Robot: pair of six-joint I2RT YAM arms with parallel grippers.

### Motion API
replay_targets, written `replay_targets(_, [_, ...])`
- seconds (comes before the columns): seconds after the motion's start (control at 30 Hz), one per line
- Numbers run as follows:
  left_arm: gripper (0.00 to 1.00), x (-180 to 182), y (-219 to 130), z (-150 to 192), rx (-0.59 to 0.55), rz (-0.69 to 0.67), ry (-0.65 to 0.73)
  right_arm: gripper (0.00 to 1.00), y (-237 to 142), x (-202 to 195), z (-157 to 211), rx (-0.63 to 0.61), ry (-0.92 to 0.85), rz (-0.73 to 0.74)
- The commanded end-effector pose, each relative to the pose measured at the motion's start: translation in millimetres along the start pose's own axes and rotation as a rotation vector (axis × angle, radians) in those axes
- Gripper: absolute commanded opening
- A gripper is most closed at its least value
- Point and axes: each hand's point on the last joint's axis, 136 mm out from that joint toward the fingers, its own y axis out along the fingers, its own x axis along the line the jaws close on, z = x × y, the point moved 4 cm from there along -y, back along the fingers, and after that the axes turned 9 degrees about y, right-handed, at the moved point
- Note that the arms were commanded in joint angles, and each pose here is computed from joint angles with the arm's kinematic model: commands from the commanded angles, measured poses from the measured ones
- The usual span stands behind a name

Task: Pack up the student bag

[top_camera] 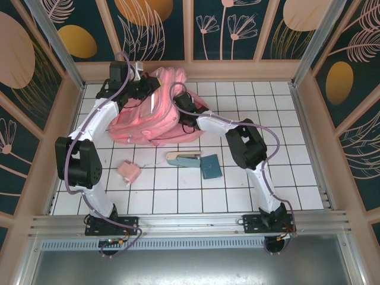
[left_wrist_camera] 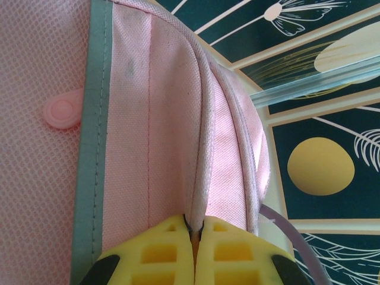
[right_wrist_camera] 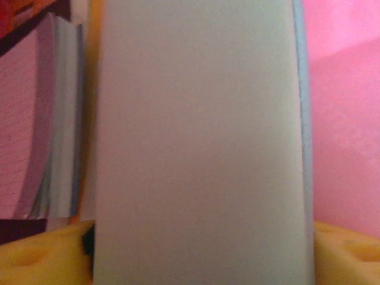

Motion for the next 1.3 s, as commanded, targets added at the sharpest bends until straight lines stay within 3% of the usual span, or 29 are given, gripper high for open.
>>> replay_targets(0.0, [0.00, -47.5, -20.6, -15.1, -0.066, 0.138, 0.128, 0.95, -15.4, 13.5, -7.7, -0.023, -0.015, -0.010])
replay_targets(0.03, [0.00, -46.1, -20.4, -14.3, -0.065, 0.132, 0.131, 0.99, -21.0, 13.1, -9.7, -0.033, -0.020, -0.008])
replay_targets(0.37, [0.00, -35.3, -18.1, -10.6, -0.060, 0.081, 0.146, 0.98, -91.1, -4.5, -13.1, -0.061, -0.124, 0.002])
replay_targets(0.47, [0.00, -36.6, -18.6, -10.7, -0.059, 0.086, 0.149, 0.92, -110.2, -20.0, -0.4, -0.038, -0.184, -0.012])
replay_targets(0.67, [0.00, -36.3, -18.2, -9.9, -0.055, 0.089, 0.147, 0.63, -142.6, -46.0, 43.9, 0.096, -0.414, -0.106])
replay_targets(0.8, [0.00, -35.3, -17.7, -8.2, -0.049, 0.090, 0.144, 0.55, -150.5, -61.8, 69.1, 0.198, -0.526, -0.130])
replay_targets(1.27, [0.00, -39.7, -25.1, -4.1, -0.046, 0.096, 0.150, 0.61, -138.4, -91.2, 109.1, 0.340, -0.694, -0.089])
